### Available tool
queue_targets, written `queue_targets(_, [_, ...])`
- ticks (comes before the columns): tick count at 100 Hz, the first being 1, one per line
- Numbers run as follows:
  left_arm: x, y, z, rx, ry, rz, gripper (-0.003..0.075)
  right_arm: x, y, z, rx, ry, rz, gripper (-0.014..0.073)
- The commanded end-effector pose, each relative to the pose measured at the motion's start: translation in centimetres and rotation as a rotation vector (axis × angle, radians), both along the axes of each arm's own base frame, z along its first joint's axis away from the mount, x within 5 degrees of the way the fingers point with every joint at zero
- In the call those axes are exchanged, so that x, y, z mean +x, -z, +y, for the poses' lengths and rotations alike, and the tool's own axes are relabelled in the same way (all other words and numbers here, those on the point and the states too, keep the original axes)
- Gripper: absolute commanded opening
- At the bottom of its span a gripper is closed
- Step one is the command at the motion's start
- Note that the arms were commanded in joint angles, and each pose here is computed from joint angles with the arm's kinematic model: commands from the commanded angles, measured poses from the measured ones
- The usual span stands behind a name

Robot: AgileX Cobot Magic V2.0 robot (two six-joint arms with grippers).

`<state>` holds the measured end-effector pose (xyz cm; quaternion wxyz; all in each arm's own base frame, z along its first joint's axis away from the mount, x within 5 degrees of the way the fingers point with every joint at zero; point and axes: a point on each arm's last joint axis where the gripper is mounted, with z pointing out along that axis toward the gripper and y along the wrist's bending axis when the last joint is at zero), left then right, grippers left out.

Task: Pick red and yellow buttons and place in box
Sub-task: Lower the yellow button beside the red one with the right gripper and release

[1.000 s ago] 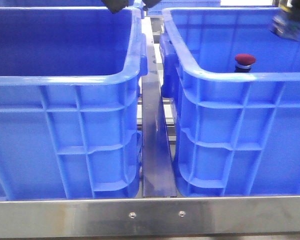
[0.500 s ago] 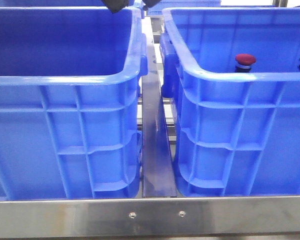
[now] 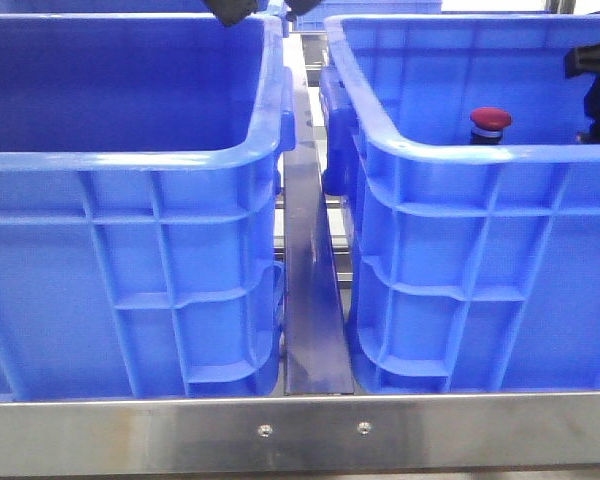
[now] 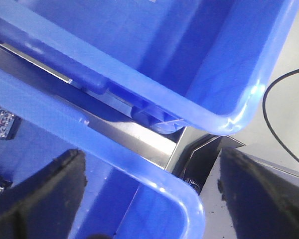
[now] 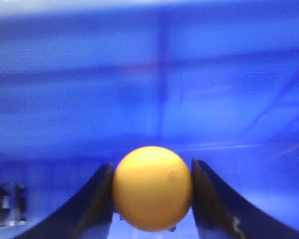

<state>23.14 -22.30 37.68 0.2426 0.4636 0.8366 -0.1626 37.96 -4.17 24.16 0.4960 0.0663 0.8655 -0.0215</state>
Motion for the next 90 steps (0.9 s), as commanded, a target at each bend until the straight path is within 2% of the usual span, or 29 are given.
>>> queue_targets(1, [-0.8, -2.3, 0.0, -0.090, 0.003, -0.060, 0.0525, 0.2, -2.6, -0.5, -0.036, 0.029, -0.086, 0.0179])
queue_targets(14, [-0.8, -2.3, 0.0, -0.091, 0.003, -0.059, 0.0525, 0.3, -2.3, -0.5, -0.036, 0.028, -0.080, 0.0185])
queue_targets(21, [-0.8, -2.3, 0.0, -0.091, 0.002, -0.060, 0.0525, 0.3, -2.3, -0.5, -0.035, 0.027, -0.078, 0.0222])
queue_targets(28, [-0.8, -2.3, 0.0, -0.091, 0.002, -0.060, 0.0525, 0.3, -2.2, -0.4, -0.030, 0.020, -0.073, 0.0318])
queue_targets(40, [-0.8, -2.3, 0.0, -0.091, 0.002, -0.060, 0.0525, 0.3, -2.2, -0.4, -0.026, 0.013, -0.069, 0.0559])
queue_targets(47, [-0.8, -2.3, 0.0, -0.091, 0.002, -0.060, 0.0525, 0.3, -2.2, -0.4, -0.026, 0.015, -0.070, 0.0633])
queue_targets(64, [-0.8, -2.3, 0.0, -0.091, 0.002, -0.060, 0.0525, 0.1, -2.8, -0.3, -0.025, 0.011, -0.085, 0.0615])
queue_targets(90, [-0.8, -2.3, 0.0, -0.089, -0.001, -0.051, 0.0525, -2.3, -6.2, 0.5, -0.007, -0.039, -0.150, 0.0610])
